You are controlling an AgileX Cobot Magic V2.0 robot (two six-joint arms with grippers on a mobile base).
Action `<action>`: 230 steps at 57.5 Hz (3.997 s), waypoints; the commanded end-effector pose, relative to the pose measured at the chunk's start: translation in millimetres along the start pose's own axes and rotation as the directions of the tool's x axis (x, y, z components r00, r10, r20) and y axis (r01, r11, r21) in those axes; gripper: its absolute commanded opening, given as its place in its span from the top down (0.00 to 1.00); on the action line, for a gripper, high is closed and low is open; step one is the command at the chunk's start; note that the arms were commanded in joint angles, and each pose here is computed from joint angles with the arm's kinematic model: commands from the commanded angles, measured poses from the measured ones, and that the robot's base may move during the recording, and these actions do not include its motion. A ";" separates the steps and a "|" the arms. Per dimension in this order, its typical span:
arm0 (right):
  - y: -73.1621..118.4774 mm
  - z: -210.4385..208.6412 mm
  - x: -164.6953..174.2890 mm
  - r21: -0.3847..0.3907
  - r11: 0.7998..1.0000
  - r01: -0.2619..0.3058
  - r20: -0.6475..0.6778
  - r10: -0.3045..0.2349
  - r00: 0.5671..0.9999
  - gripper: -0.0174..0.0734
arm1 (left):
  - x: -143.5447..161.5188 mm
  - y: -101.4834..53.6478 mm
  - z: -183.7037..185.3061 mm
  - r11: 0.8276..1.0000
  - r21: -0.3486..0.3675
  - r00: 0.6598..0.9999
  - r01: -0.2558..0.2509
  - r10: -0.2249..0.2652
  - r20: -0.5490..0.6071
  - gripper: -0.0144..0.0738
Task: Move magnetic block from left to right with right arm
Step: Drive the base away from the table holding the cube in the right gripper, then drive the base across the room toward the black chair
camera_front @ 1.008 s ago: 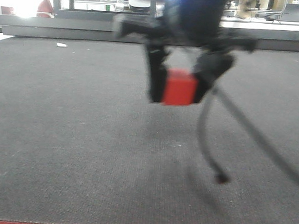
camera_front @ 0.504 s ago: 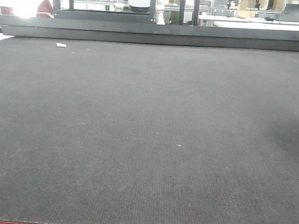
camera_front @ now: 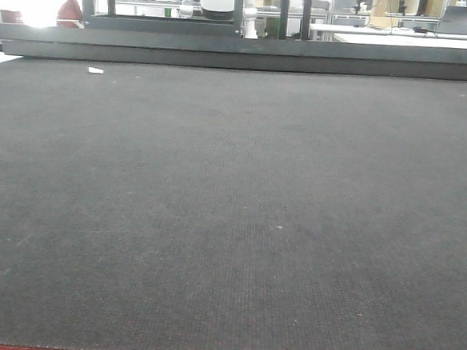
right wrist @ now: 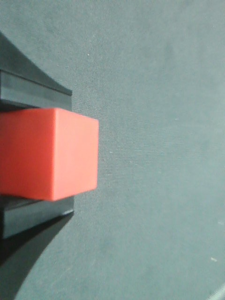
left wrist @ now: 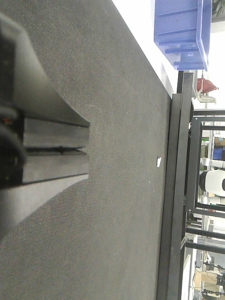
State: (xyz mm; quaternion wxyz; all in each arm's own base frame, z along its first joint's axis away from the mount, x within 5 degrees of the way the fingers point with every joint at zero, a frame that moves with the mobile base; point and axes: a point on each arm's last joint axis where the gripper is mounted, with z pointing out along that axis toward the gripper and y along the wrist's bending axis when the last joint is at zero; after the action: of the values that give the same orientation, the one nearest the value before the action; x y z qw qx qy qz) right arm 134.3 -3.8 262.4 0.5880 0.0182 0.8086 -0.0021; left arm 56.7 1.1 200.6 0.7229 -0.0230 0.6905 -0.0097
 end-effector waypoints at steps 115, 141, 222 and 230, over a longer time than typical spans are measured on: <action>-0.3 -72.7 -14.0 0.009 1.000 0.010 0.443 -0.013 0.896 0.50 | -5.6 0.1 -1.1 1.000 0.001 0.996 0.010 -0.010 0.085 0.98; -0.3 -72.6 -14.0 0.009 1.000 0.010 0.443 -0.013 0.896 0.53 | -5.6 0.1 -1.1 1.000 0.001 0.996 0.010 -0.010 0.085 0.98; -0.3 -72.6 -14.0 0.009 1.000 0.010 0.443 -0.013 0.896 0.53 | -5.6 0.1 -1.1 1.000 0.001 0.996 0.010 -0.010 0.085 0.98; -0.3 -72.6 -14.0 0.009 1.000 0.010 0.443 -0.013 0.896 0.53 | -5.6 0.1 -1.1 1.000 0.001 0.996 0.010 -0.010 0.085 0.98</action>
State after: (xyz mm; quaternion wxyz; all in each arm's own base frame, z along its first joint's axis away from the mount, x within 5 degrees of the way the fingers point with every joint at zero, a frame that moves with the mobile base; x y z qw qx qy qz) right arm 71.1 -1.8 280.7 0.7188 0.0128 0.6951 -0.0059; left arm 56.7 1.1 200.6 0.7229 -0.0230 0.6905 -0.0097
